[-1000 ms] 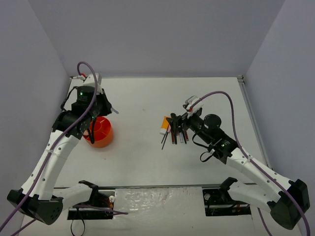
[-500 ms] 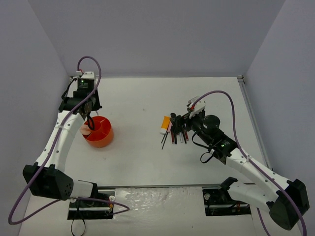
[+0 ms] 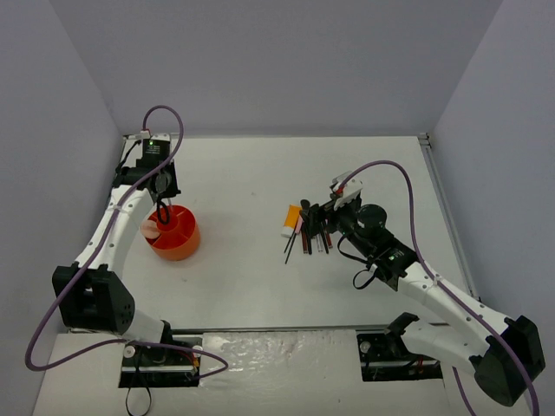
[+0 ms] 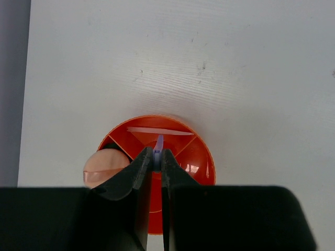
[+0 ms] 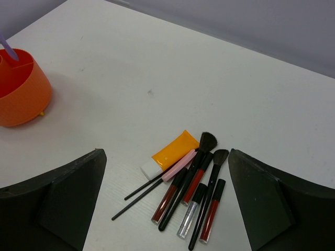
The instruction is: Organize the makeup
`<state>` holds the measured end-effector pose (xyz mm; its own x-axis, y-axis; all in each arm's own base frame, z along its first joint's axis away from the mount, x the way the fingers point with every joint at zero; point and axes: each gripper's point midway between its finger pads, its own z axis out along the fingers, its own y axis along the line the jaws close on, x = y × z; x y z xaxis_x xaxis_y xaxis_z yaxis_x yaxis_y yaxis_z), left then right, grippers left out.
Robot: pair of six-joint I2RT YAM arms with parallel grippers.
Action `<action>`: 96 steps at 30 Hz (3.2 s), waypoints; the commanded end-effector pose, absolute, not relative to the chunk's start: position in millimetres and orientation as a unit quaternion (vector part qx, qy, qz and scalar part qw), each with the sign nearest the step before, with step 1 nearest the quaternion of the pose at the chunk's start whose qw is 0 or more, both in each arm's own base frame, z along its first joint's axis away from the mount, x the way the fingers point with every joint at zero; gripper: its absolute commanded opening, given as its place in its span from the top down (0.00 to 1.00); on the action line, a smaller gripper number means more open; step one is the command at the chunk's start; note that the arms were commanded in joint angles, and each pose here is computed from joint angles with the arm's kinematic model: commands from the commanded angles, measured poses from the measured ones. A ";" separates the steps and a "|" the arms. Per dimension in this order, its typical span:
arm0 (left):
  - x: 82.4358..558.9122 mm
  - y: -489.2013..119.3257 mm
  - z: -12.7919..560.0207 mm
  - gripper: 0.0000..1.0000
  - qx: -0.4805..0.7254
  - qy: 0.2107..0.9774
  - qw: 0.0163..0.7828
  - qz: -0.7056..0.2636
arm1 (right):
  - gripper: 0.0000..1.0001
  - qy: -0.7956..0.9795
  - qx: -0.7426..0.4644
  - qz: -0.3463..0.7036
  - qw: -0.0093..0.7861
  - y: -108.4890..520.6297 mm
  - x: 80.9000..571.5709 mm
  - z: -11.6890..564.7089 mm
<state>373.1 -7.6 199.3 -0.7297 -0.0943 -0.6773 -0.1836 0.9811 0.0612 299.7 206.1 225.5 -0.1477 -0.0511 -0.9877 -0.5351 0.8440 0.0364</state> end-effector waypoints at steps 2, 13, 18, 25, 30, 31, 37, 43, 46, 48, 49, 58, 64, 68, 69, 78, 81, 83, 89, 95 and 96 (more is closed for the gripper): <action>381.6 -4.9 210.7 0.95 -0.083 0.918 0.382 0.061 | 0.00 0.711 -0.178 0.198 0.650 205.2 309.2 245.2; 379.9 -6.8 213.4 0.76 -0.084 0.917 0.386 0.055 | 0.00 0.718 -0.171 0.194 0.647 202.3 311.0 243.1; 376.6 -8.4 219.8 0.64 -0.085 0.914 0.394 0.048 | 0.01 0.732 -0.157 0.179 0.638 198.1 316.7 235.7; 363.7 -7.9 252.2 0.42 -0.089 0.893 0.440 0.036 | 0.14 0.779 -0.123 0.166 0.592 198.6 326.6 209.8; 346.3 -6.2 280.4 0.21 -0.096 0.863 0.495 0.022 | 0.31 0.821 -0.060 0.164 0.544 199.9 334.5 171.3; 343.5 -4.9 283.3 0.19 -0.097 0.859 0.503 0.023 | 0.34 0.828 -0.052 0.160 0.535 200.1 336.8 163.2; 329.3 2.6 294.9 0.11 -0.102 0.844 0.525 0.035 | 0.49 0.852 -0.015 0.150 0.501 209.2 354.2 133.3; 327.7 0.4 290.8 0.07 -0.102 0.848 0.520 0.029 | 0.59 0.862 0.015 0.146 0.486 219.5 373.8 114.5; 327.1 -0.7 289.3 0.04 -0.101 0.850 0.517 0.026 | 0.64 0.867 0.025 0.140 0.478 222.3 381.5 103.6; 326.3 -0.6 290.8 0.03 -0.102 0.848 0.519 0.025 | 0.65 0.869 0.028 0.137 0.475 223.9 385.1 99.4; 325.6 -0.1 291.6 0.03 -0.103 0.847 0.521 0.026 | 0.67 0.870 0.031 0.134 0.474 224.0 386.7 96.4; 322.5 1.8 294.2 0.03 -0.107 0.844 0.525 0.028 | 0.74 0.878 0.045 0.129 0.458 227.8 396.5 74.0; 322.1 0.8 294.9 0.03 -0.106 0.843 0.526 0.025 | 0.75 0.883 0.043 0.130 0.448 231.2 397.3 62.0; 322.3 0.5 295.3 0.03 -0.106 0.843 0.527 0.025 | 0.75 0.884 0.042 0.131 0.447 232.8 398.3 58.1; 322.3 0.5 295.3 0.03 -0.106 0.843 0.527 0.025 | 0.75 0.884 0.041 0.132 0.446 233.3 398.6 56.5; 323.7 -0.4 292.2 0.03 -0.104 0.846 0.523 0.023 | 0.76 0.885 0.026 0.139 0.443 239.3 401.0 52.1; 323.6 -0.4 292.4 0.03 -0.104 0.845 0.524 0.023 | 0.79 0.886 0.025 0.137 0.441 239.3 401.1 50.8; 323.6 -0.7 292.4 0.03 -0.104 0.845 0.524 0.023 | 0.80 0.887 0.024 0.134 0.441 239.0 401.6 50.2; 323.8 -1.0 291.2 0.03 -0.103 0.846 0.522 0.022 | 0.80 0.889 0.024 0.125 0.439 236.7 402.6 47.6; 323.9 -1.5 290.8 0.03 -0.103 0.846 0.522 0.021 | 0.78 0.892 0.019 0.125 0.434 238.7 403.3 43.0; 323.9 -1.5 290.7 0.03 -0.103 0.846 0.522 0.021 | 0.77 0.893 0.017 0.125 0.433 239.4 403.4 42.4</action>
<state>318.1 -2.6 271.7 -0.5018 -0.1359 -0.8543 -0.1933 0.9802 -0.0424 384.4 231.1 22.1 -0.6724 0.1198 -0.7304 -0.0653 0.9733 0.2198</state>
